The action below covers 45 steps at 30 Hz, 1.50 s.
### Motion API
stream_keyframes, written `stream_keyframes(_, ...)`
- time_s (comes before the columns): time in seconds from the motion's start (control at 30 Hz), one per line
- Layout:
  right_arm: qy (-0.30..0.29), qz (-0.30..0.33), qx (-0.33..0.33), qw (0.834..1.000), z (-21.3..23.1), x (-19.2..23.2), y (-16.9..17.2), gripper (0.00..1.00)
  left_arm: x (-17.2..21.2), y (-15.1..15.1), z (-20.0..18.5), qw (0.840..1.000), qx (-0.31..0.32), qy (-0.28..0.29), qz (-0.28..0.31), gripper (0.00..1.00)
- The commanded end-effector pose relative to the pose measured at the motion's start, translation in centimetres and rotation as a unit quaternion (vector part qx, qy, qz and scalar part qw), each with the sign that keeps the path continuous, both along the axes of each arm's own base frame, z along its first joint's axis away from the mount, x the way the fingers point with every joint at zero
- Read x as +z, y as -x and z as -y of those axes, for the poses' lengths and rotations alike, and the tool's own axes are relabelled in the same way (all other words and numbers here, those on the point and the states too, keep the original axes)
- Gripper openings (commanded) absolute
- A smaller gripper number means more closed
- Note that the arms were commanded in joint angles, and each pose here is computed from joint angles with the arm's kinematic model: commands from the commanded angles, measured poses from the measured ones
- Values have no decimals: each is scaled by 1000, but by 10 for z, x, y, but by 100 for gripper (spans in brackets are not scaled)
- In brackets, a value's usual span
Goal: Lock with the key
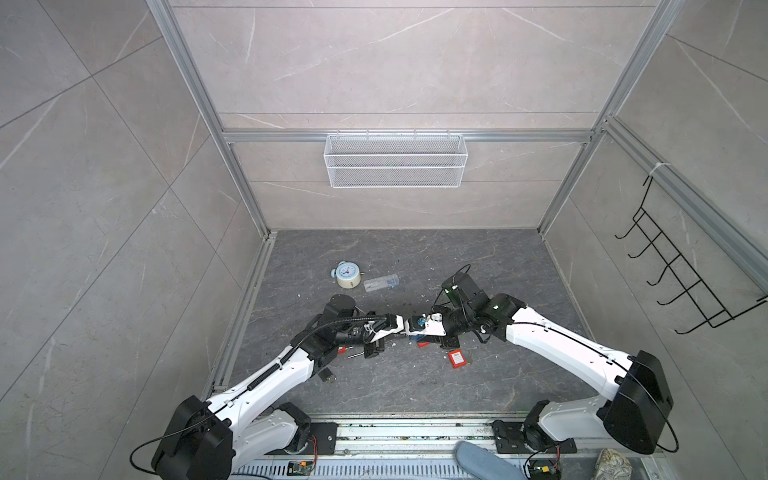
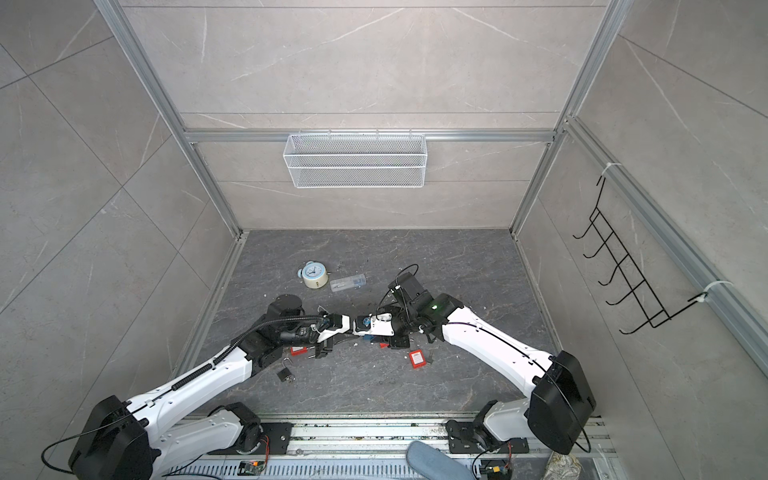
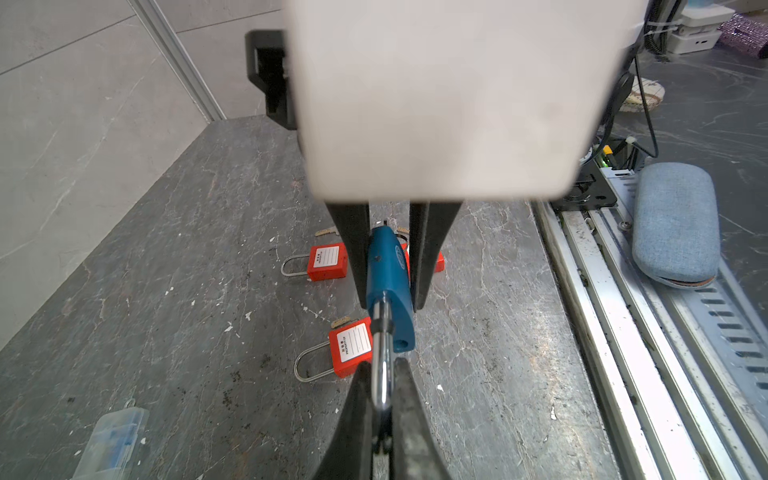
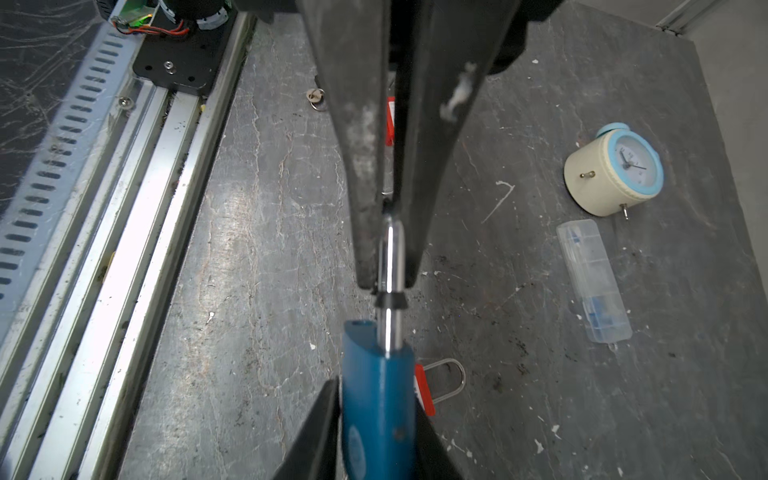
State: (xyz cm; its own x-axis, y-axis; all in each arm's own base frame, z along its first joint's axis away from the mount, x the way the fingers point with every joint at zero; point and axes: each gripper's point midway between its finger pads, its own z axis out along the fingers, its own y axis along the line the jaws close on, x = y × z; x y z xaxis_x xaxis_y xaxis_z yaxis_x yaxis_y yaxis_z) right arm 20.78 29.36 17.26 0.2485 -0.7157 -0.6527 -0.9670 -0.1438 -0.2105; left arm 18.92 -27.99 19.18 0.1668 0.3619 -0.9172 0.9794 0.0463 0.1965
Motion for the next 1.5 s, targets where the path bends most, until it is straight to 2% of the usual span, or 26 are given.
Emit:
stream_keyframes(0.0, -5, -18, 21, 1000, -2, 7, 9, 25, 39, 4, 8, 998, -26, 49, 37, 0)
stream_keyframes(0.1, -9, -19, 25, 999, -3, 9, 11, 18, 38, 6, 9, 998, -28, 49, 34, 0)
stream_keyframes(0.23, -4, -17, 25, 1000, -2, 8, 10, 18, 37, 8, 12, 998, -33, 51, 26, 0)
stream_keyframes(0.3, -4, -14, 25, 1000, -2, 8, 9, 13, 36, 9, 13, 998, -32, 53, 19, 0)
stream_keyframes(0.67, -26, -46, 65, 996, -10, 16, 23, 14, 37, 18, 32, 996, -39, 66, 37, 0)
stream_keyframes(0.9, -24, 4, 46, 999, -10, 19, 8, 10, 38, 17, 40, 996, -36, 81, 17, 0)
stream_keyframes(1.07, -61, -3, 61, 996, -17, 34, 15, 11, 33, 14, 44, 996, -27, 84, 11, 0)
stream_keyframes(1.23, -54, -16, 60, 997, -16, 31, 15, 10, 33, 10, 44, 997, -19, 73, 22, 0)
stream_keyframes(1.47, -50, -50, 32, 997, 2, 24, 9, 8, 35, 11, 25, 998, 10, 22, 51, 1)
